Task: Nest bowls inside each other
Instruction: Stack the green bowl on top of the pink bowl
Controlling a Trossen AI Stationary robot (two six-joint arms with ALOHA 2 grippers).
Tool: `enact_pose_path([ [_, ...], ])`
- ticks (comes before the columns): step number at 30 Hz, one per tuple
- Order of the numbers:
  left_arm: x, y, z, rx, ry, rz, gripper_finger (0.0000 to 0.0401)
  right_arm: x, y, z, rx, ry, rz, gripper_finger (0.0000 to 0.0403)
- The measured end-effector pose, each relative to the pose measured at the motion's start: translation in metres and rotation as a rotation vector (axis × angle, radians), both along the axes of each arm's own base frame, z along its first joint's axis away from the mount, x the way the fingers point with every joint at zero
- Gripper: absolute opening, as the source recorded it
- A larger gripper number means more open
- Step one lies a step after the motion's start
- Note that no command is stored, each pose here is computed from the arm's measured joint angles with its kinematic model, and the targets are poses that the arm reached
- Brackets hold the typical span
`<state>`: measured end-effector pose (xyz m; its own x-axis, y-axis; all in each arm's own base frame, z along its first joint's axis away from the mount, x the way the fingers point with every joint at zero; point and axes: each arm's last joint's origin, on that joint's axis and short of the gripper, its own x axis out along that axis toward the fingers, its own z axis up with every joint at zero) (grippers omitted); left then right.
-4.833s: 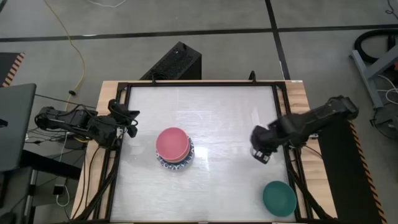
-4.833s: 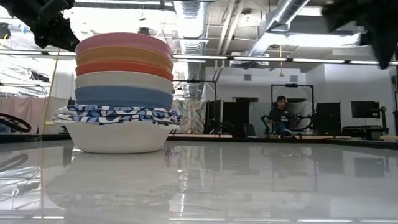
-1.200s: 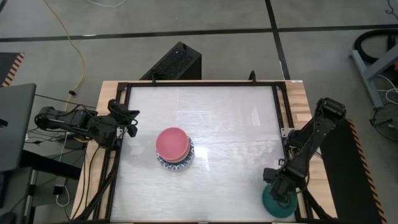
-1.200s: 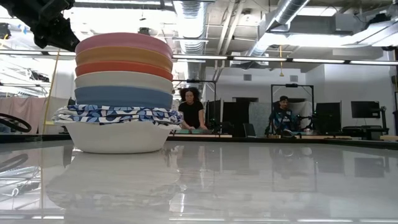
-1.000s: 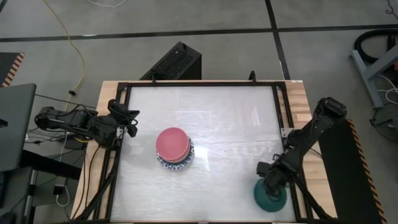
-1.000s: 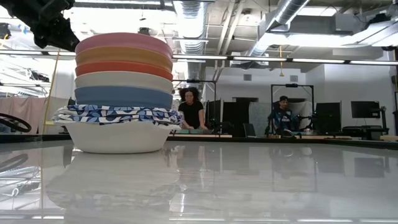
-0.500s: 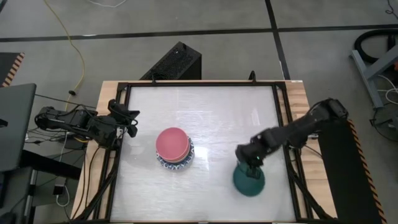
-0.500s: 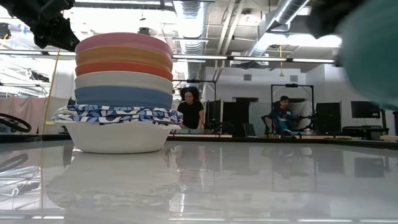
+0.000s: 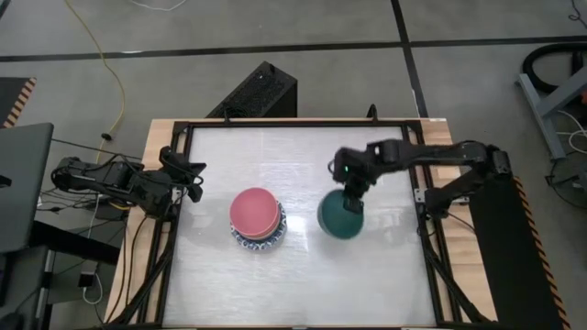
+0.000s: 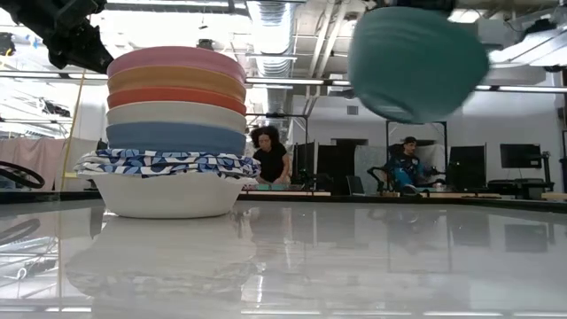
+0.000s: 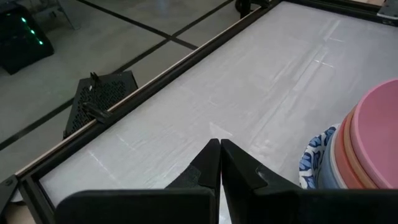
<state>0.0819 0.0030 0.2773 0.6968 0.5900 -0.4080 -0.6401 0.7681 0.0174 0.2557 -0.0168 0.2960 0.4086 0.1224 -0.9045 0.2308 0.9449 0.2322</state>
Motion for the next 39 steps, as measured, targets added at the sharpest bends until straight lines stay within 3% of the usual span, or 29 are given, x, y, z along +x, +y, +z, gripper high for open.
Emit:
enact_pose_path([
  [7, 0.0, 0.0, 0.0, 0.0, 0.001, -0.001, 0.0, 0.018, -0.033, 0.02, -0.073, -0.066, 0.027, 0.0008],
  [24, 0.0, 0.0, 0.0, 0.0, 0.0, 0.0, 0.0, 0.126, -0.061, 0.051, -0.179, -0.071, 0.312, 0.0008],
  [31, 0.0, 0.0, 0.0, 0.0, 0.0, 0.0, 0.0, 0.138, -0.063, 0.076, -0.205, -0.098, 0.345, 0.0008],
  [39, 0.0, 0.0, 0.0, -0.001, -0.001, 0.0, 0.0, 0.153, -0.062, 0.091, -0.296, -0.284, 0.371, 0.0008],
])
